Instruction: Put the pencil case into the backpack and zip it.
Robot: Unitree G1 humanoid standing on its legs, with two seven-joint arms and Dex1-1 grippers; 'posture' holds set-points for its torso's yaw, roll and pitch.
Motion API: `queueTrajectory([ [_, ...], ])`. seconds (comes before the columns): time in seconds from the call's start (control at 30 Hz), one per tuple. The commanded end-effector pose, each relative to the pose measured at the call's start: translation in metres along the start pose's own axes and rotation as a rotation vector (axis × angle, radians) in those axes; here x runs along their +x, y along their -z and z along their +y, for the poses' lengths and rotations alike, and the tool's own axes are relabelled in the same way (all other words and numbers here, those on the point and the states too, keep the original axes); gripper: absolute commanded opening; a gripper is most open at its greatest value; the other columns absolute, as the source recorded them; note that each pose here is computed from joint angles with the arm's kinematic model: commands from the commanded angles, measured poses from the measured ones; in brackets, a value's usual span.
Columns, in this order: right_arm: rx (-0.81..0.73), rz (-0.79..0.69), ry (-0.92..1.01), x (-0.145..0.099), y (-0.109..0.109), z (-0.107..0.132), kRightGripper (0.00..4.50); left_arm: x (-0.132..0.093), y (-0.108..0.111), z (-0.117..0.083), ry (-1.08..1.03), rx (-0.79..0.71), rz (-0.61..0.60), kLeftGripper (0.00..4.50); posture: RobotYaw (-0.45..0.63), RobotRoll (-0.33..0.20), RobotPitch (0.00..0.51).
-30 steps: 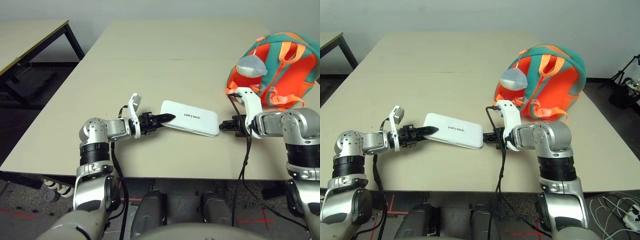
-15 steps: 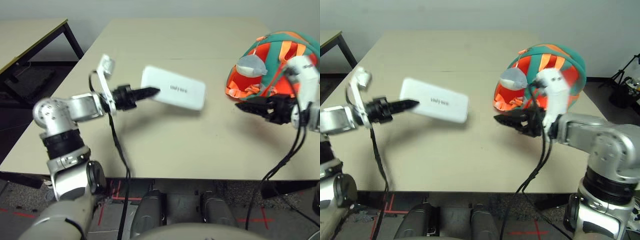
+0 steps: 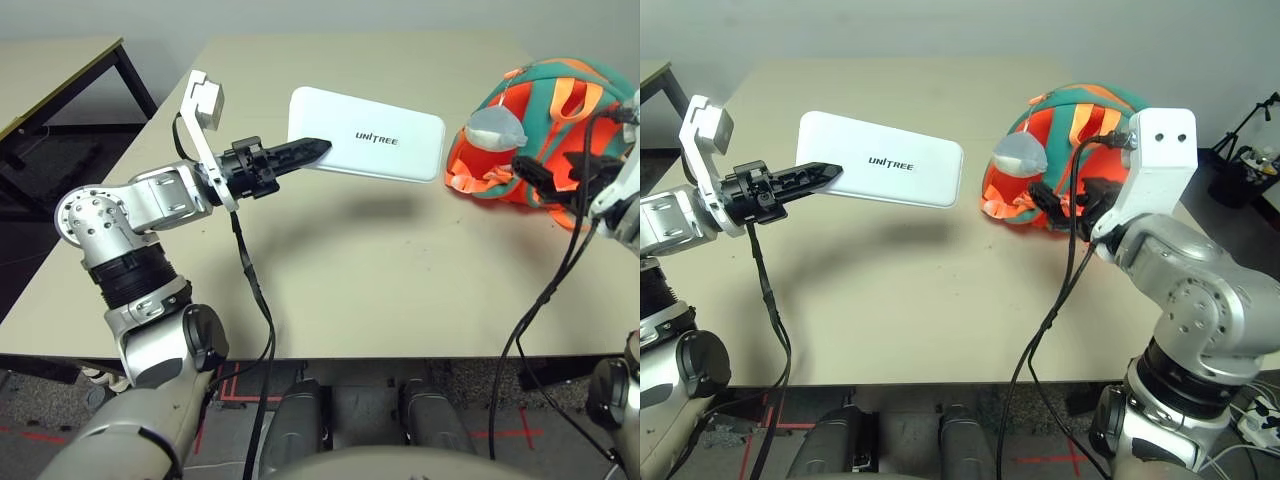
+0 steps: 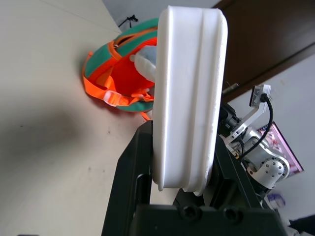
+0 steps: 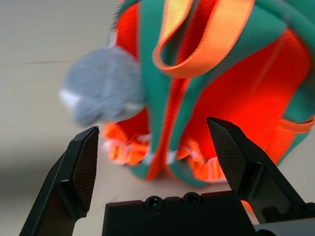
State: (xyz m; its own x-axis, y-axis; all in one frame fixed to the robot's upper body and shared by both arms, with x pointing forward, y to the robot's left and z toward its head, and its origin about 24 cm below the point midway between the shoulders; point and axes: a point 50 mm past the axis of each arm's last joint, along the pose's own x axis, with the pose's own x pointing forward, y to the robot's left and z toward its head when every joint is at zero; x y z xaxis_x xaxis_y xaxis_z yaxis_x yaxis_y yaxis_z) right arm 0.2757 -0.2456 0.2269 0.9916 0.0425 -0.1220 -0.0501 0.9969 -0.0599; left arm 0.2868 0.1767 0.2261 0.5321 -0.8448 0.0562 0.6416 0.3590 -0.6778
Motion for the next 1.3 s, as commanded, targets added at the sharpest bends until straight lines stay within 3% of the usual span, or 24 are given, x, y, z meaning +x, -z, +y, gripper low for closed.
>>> queueTrajectory([
  [0.03,-0.003,-0.013,0.013,0.016,0.003,0.0,4.5,-0.003,-0.002,-0.003,0.003,0.013,-0.019,1.36,0.01,0.0,0.083],
  [0.23,-0.027,-0.005,0.024,0.04,0.014,-0.006,4.5,-0.005,-0.002,-0.004,-0.012,0.006,-0.044,1.36,0.04,0.0,0.081],
  [0.63,-0.049,-0.03,0.056,0.064,0.027,-0.012,4.5,-0.009,-0.002,-0.007,-0.033,-0.019,-0.067,1.36,0.06,0.0,0.071],
  [0.73,-0.049,-0.045,0.052,0.066,0.027,-0.009,3.96,-0.008,-0.003,-0.009,-0.034,-0.022,-0.068,1.36,0.05,0.0,0.069],
  [1.1,-0.067,-0.092,-0.021,0.055,0.014,0.001,0.43,-0.007,-0.005,-0.01,-0.034,-0.032,-0.06,1.36,0.04,0.0,0.071],
  [1.17,-0.065,-0.1,-0.064,0.049,0.01,0.004,0.2,-0.007,-0.006,-0.01,-0.035,-0.031,-0.057,1.36,0.03,0.0,0.072],
  [1.3,-0.073,-0.101,-0.183,0.026,0.005,0.017,0.2,-0.007,-0.008,-0.01,-0.035,-0.031,-0.049,1.36,0.01,0.0,0.076],
])
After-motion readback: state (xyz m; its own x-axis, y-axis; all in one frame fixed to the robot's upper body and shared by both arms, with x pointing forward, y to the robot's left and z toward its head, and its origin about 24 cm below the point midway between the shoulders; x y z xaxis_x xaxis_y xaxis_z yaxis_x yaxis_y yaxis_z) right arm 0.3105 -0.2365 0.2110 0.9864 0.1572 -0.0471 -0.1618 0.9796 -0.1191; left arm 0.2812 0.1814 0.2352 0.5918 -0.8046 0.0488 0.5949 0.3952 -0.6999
